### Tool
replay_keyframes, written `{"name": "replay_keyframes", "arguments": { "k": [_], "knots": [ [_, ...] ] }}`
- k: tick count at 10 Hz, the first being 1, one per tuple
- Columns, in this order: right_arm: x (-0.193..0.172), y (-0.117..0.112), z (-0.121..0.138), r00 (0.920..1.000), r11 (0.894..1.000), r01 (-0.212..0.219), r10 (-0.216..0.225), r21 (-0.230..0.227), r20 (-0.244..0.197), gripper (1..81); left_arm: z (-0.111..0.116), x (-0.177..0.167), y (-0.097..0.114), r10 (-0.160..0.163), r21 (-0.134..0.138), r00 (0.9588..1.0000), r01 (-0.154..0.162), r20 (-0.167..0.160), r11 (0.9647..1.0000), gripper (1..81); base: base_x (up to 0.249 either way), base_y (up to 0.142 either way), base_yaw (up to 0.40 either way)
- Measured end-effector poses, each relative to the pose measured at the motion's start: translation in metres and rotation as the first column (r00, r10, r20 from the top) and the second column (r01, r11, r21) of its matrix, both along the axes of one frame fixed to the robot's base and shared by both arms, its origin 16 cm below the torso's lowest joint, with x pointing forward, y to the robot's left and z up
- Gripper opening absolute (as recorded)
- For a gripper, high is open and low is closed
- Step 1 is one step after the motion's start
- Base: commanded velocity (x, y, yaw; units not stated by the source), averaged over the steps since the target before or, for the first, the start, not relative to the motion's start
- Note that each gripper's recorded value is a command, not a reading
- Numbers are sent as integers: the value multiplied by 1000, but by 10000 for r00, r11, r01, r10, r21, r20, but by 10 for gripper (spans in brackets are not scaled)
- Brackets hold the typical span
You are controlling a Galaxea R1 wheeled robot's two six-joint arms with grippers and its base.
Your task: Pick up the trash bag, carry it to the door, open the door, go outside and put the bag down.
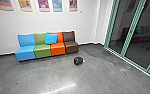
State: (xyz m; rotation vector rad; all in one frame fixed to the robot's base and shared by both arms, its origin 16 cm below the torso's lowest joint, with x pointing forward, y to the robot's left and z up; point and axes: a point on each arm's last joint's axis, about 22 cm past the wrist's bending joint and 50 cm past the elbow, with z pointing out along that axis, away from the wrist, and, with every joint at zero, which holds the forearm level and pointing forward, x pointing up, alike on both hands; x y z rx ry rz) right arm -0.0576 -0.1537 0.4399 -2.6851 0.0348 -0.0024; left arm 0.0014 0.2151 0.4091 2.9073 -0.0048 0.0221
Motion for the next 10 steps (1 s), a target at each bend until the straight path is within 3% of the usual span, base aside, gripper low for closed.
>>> {"name": "replay_keyframes", "arguments": {
  "k": [10],
  "knots": [
    [0,-5,-2,10000,9999,2,-2,-103,8,811,0,0,-6,2,-70,10000,-2,-3,10000,811,171,0,0]
  ]
}}
